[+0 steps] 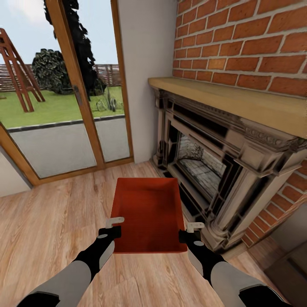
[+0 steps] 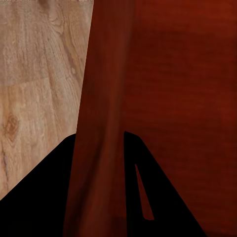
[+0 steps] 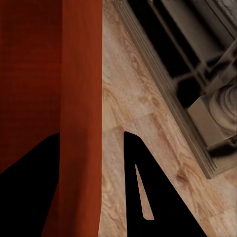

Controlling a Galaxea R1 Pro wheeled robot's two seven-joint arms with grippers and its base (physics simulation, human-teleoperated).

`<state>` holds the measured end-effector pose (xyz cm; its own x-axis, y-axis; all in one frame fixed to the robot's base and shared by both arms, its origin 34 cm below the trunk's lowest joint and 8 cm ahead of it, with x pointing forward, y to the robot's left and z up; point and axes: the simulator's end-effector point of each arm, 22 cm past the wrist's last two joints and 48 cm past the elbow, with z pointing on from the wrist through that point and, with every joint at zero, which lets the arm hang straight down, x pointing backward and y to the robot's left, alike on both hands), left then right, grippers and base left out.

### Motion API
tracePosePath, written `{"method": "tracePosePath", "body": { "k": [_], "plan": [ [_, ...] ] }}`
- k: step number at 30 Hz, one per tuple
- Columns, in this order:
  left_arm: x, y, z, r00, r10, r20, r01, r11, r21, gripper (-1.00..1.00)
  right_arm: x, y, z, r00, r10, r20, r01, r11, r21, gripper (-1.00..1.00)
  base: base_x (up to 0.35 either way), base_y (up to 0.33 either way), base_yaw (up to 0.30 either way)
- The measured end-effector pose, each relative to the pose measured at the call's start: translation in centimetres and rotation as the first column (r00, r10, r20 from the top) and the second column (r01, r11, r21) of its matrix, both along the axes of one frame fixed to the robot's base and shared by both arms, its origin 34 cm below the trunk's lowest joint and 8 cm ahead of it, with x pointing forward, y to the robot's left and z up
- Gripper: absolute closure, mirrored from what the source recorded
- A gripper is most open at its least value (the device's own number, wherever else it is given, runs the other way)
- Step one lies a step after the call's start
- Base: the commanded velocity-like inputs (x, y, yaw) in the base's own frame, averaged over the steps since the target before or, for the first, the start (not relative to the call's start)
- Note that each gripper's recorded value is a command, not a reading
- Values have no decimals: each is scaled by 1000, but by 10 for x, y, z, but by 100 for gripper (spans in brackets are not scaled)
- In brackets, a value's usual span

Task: Move the two storage containers from the living room to the garage. In the garage, place one container on the floor and stack the other container on top of it (either order is fine).

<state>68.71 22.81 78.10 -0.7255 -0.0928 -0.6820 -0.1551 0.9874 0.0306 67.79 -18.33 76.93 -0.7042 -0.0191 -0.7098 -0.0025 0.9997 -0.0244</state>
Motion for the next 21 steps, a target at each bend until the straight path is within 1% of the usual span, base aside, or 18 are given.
{"method": "tracePosePath", "body": {
  "k": [21],
  "plan": [
    [7,0,19,999,0,33,0,1000,0,100,7,0,19,999,0,33,0,1000,1,100,0,0,0]
  ]
}}
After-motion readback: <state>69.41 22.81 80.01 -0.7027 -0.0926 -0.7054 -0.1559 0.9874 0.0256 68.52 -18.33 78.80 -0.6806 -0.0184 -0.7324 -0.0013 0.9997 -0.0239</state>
